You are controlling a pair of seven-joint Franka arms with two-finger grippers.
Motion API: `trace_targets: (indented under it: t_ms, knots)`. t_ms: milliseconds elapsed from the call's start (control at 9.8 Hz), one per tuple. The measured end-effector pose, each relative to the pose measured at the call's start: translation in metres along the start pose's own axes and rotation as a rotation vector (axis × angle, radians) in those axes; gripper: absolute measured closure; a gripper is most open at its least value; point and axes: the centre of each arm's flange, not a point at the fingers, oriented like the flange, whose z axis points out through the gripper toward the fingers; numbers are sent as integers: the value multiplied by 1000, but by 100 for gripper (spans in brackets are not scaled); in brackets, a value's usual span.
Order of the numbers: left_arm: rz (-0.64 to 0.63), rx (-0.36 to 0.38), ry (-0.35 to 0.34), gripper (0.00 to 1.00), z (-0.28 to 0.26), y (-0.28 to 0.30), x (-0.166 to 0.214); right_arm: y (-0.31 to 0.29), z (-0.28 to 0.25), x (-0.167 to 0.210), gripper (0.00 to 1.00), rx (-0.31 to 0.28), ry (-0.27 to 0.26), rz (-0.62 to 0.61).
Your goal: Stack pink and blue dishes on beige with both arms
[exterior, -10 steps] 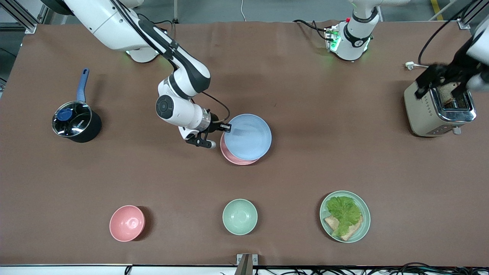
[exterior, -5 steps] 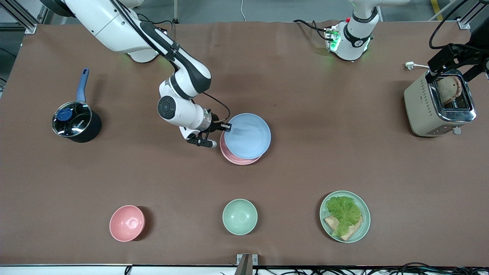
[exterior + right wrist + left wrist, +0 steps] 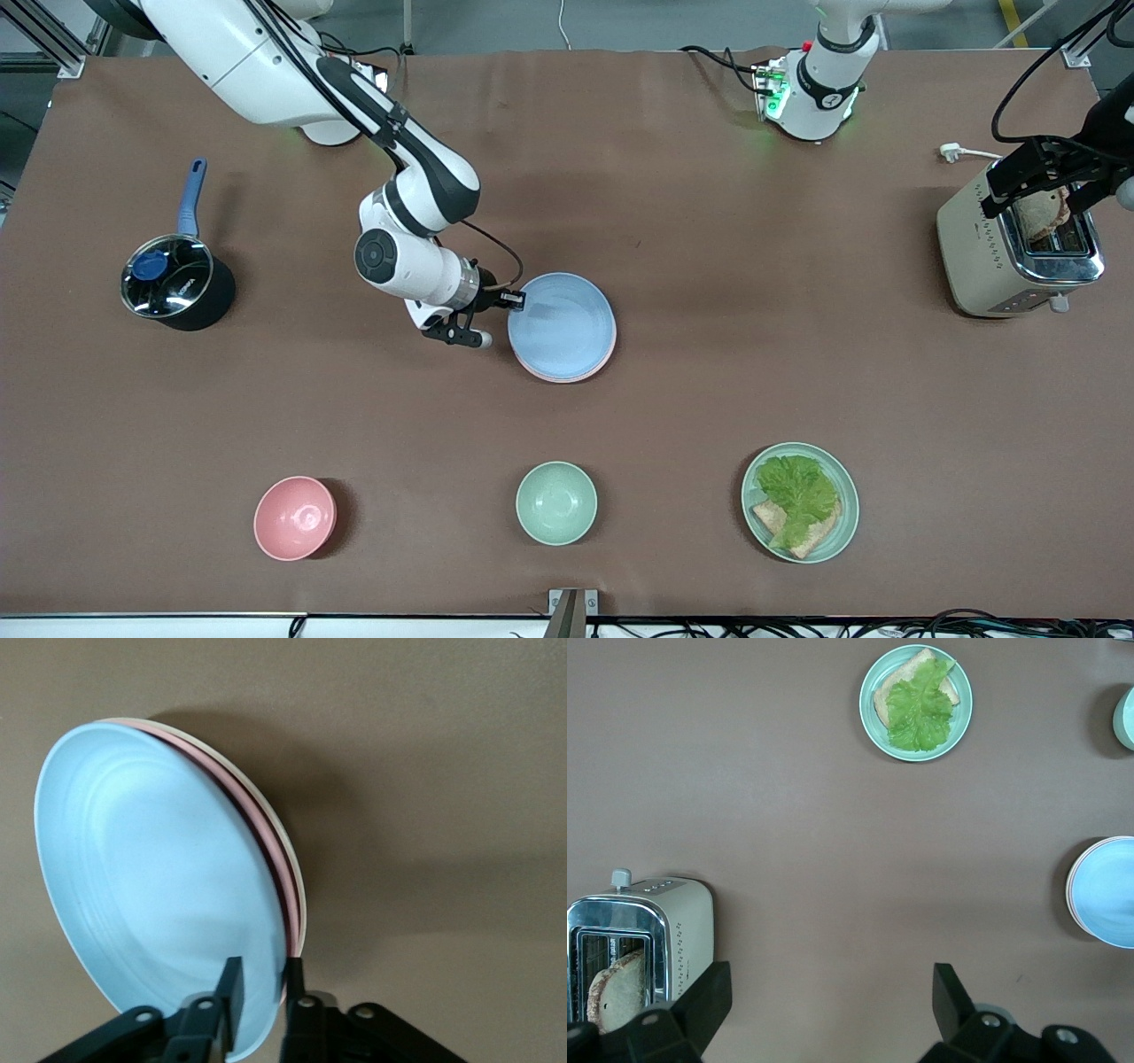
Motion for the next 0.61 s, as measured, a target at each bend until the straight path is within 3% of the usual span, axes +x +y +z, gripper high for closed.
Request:
trace_targets:
  t_ms: [306, 408, 510, 612]
  knots:
    - [2, 1, 1, 0, 0, 1, 0, -16, -50, 2, 22, 6, 50, -33]
    - [2, 1, 1, 0, -1, 1, 0, -13, -95, 8, 9, -40, 88, -66]
    - [16, 1, 1, 0, -1, 1, 0, -4, -150, 13, 0, -120, 144, -102]
    - [34, 2, 0, 0, -1, 1, -1, 7, -212, 15, 0, -210, 201, -107]
